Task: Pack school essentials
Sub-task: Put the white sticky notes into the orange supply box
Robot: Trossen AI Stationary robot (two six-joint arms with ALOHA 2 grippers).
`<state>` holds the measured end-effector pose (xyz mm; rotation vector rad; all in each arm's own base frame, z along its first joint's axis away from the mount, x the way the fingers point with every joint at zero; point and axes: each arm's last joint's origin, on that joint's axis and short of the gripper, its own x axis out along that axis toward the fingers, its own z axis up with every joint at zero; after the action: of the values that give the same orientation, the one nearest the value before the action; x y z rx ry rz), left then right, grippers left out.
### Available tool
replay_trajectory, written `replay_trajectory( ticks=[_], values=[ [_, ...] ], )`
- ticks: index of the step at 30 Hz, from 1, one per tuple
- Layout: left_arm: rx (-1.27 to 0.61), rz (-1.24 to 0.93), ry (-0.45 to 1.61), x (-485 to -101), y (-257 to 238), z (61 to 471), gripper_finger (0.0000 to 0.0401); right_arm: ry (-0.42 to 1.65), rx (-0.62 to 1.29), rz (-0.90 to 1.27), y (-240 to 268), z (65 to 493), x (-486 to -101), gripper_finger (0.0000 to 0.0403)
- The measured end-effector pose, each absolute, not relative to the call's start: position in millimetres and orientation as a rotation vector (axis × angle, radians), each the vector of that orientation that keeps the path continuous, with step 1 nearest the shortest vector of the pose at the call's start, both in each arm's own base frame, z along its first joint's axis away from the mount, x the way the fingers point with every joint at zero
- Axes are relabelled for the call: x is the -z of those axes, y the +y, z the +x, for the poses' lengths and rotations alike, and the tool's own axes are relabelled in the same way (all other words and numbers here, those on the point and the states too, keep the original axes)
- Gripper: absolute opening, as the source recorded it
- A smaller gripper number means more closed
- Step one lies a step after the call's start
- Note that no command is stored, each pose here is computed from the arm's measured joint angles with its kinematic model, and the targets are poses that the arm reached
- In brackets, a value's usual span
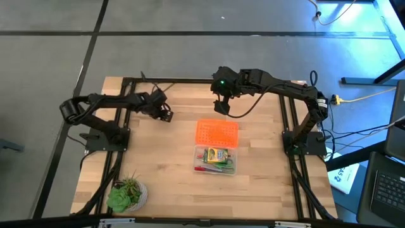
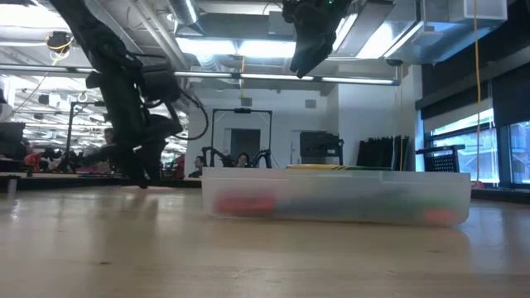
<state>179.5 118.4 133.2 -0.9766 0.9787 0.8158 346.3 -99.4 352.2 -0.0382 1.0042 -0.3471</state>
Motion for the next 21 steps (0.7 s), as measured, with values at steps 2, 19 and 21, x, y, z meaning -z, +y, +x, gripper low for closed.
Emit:
replay_trajectory(
  ticks=[2, 19, 21],
  values=[
    [-0.79, -0.988, 0.987, -133, 110, 185, 0.0142, 1.006, 0.343, -0.046, -99, 346, -352, 0.0381],
    [-0.607, -0.848, 0.976, -156, 60, 227, 0.0142, 1.017, 0.339, -0.048, -99, 346, -352, 0.0381],
    [-0.611, -0.772, 0.992, -167, 61, 232, 0.0142, 1.016, 0.339, -0.048, -99, 346, -352, 0.0381]
  ],
)
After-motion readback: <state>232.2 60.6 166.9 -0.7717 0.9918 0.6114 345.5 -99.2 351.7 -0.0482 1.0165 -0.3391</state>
